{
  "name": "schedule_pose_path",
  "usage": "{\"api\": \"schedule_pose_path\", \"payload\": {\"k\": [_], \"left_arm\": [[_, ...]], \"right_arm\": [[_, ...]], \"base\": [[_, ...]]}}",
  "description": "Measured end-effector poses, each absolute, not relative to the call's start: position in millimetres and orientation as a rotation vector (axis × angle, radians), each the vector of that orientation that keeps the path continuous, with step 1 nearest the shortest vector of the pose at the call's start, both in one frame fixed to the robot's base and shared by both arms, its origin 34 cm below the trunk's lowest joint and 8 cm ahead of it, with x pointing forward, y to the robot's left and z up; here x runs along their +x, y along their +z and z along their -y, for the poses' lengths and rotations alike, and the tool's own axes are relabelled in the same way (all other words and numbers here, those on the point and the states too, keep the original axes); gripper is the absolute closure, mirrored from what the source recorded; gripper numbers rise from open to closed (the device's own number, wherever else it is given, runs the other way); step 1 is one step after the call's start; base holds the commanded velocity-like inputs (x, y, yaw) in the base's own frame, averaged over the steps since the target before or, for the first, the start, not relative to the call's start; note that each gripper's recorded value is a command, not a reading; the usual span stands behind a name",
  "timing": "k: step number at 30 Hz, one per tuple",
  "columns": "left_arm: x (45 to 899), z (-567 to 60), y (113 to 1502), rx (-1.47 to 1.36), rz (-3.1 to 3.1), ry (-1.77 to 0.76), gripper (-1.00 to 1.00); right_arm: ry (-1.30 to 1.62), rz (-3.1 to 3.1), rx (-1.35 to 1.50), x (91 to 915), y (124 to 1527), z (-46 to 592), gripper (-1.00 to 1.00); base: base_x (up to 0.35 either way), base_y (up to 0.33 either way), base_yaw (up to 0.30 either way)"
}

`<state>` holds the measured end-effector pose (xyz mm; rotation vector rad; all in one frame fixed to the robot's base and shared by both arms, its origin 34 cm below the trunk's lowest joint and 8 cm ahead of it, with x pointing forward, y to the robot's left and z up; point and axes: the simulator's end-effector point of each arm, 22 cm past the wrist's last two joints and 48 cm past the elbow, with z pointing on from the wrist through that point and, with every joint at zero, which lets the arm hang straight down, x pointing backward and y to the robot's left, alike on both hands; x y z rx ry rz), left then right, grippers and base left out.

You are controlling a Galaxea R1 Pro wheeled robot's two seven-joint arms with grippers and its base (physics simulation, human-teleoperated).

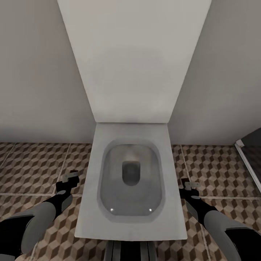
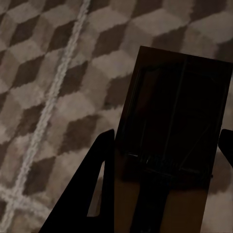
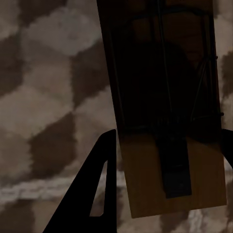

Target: Take the four mousetraps from the cabinet in the bathroom and place them on the bathroom floor. Make sure all four end up on the same floor surface, and ensure that at least two of them are either under or directly next to the same bathroom sink.

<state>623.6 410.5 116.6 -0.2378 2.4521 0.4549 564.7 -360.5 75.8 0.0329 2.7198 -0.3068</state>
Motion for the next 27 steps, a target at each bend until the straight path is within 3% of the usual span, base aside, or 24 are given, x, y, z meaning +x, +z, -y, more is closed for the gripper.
{"api": "schedule_pose_path", "payload": {"k": [27], "left_arm": [[607.9,-412.9,106.3,-0.235,-2.540,0.467,1.00]], "right_arm": [[-0.315,-2.703,0.037,558.9,75.0,364.5,1.00]], "base": [[0.000,0.000,0.000]]}}
